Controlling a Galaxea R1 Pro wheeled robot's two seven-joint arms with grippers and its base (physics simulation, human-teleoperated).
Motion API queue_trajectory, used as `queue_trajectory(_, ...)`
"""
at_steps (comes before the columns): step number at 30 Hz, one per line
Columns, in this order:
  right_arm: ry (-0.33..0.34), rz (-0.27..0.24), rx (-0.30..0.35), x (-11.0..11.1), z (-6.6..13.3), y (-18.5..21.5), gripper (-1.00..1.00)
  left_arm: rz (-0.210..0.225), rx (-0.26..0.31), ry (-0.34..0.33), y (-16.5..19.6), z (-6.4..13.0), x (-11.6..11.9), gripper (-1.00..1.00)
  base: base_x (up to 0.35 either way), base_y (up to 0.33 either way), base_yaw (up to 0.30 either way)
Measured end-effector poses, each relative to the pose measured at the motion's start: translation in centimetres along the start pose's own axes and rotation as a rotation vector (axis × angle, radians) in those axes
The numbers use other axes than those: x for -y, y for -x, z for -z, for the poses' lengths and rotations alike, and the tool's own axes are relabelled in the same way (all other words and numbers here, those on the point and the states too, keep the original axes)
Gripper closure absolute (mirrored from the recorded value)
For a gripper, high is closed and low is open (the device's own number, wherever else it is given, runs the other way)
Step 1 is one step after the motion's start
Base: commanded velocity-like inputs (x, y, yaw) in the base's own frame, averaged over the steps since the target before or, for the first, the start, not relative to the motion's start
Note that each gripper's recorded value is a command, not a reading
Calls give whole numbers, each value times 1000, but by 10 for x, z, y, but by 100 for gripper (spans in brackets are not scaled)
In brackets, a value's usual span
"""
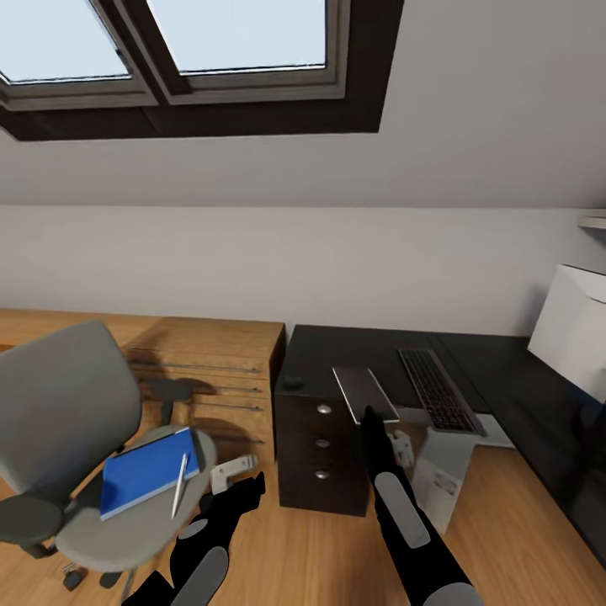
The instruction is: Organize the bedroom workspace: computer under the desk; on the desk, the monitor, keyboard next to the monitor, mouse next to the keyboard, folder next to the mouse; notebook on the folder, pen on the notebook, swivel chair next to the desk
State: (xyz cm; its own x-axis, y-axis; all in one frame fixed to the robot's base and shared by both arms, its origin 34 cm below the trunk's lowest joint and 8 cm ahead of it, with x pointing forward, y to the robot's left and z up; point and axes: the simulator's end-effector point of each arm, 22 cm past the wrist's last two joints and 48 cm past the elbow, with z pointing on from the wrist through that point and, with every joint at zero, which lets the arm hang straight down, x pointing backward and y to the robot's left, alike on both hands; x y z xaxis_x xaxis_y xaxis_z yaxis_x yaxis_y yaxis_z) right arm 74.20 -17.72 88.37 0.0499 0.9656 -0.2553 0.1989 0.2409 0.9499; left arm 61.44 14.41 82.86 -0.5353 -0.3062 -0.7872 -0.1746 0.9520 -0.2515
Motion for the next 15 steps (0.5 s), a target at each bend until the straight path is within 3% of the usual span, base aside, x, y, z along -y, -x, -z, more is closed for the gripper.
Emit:
queue_trajectory(11, -3, 1, -1, 1, 0, 0, 100, 1, -2, 0, 0, 0, 0, -100, 326, 0, 0)
queue_trajectory(15, -2, 3, -2, 1, 0, -1, 100, 0, -3, -1, -1, 0, 0, -100, 209, 0, 0)
